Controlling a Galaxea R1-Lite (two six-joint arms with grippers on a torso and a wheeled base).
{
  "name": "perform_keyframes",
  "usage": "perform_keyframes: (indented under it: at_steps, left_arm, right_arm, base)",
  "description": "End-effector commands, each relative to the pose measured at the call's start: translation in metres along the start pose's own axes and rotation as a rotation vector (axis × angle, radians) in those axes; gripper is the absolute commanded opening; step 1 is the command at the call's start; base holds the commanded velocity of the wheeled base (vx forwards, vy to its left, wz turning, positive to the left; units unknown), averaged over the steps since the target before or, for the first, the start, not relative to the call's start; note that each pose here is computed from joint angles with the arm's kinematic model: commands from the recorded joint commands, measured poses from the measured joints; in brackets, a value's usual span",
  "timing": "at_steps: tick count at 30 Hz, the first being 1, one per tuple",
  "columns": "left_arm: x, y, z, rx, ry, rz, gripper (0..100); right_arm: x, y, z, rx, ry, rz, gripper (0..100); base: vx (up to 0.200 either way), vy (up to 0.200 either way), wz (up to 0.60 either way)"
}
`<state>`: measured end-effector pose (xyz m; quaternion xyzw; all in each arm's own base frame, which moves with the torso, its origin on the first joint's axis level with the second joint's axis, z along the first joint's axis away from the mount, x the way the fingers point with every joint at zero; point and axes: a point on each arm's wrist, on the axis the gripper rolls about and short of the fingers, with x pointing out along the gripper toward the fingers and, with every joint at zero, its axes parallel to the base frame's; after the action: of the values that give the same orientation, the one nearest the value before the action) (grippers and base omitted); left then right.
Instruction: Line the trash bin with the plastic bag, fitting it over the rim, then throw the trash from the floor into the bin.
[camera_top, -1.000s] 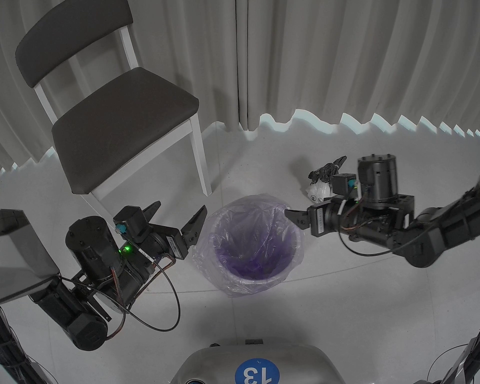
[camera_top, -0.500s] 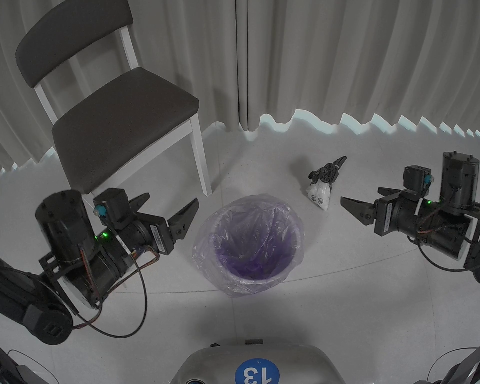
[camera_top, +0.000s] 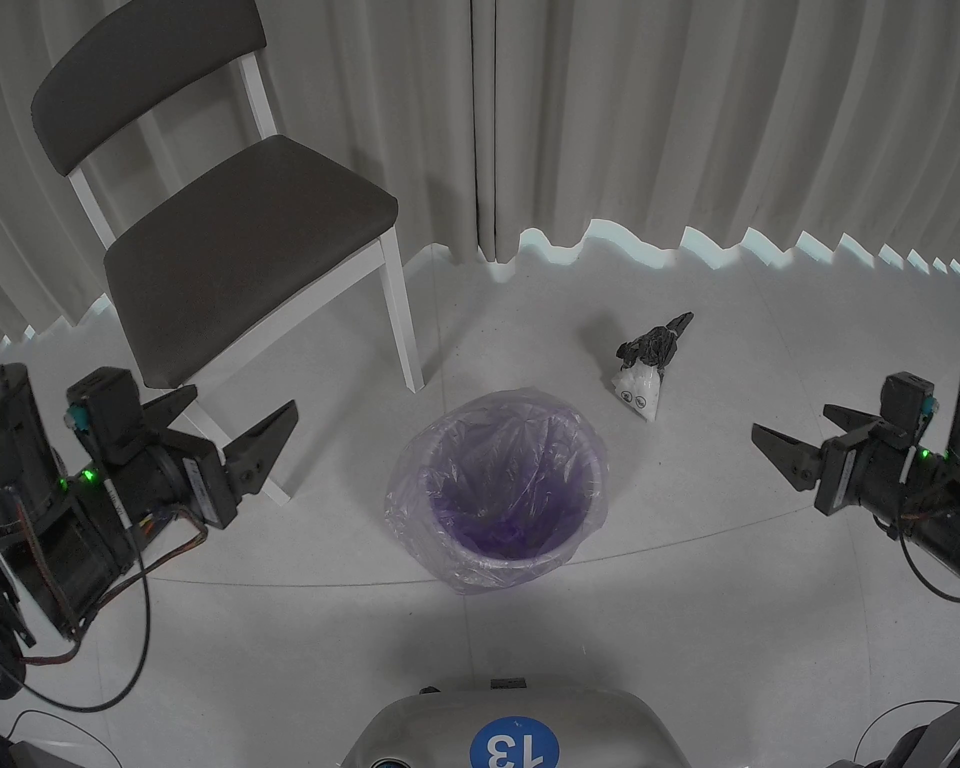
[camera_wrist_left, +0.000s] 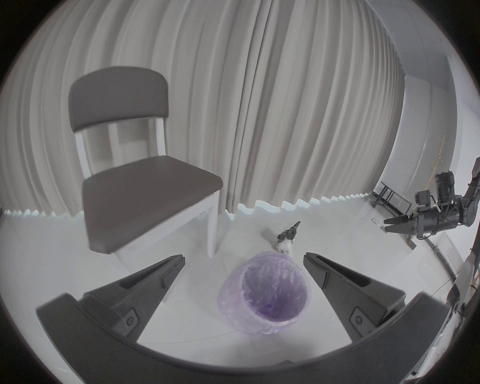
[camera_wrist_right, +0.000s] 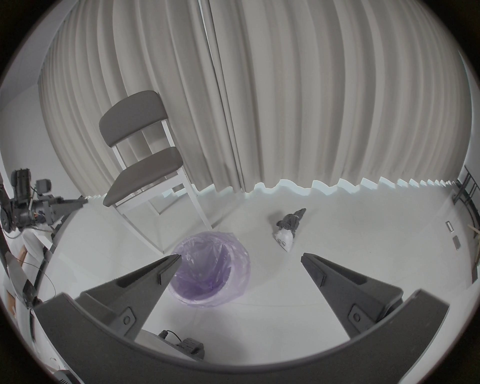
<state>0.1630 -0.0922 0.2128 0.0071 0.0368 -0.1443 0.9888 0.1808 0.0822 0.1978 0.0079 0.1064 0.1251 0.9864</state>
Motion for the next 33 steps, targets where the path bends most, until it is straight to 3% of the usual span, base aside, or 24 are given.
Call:
perform_keyframes:
  at_steps: [1,7,11,33]
  left_arm:
    - [-0.033,0.010,0.012,-0.006,-0.063,0.026,100]
    - [-0.034,0.013,0.003,0.063,0.040,0.078,100]
    - [-0.032,0.013,0.002,0.064,0.049,0.080,100]
    - [-0.023,0.012,-0.001,0.062,0.052,0.078,100]
  right_arm:
    - [-0.027,-0.006,-0.007,0.011,-0.034,-0.008,100]
    - [-0.007,-0.013,-0.009,0.020,-0.005,-0.062,100]
    - [0.015,-0.018,-0.021,0.032,0.033,-0.098,100]
    - [0.032,-0.032,-0.033,0.062,0.029,-0.158,100]
  base:
    - [0.000,0.000,0.00]
    - [0.000,0.000,0.00]
    - [0.000,0.000,0.00]
    - [0.191,0.000,0.00]
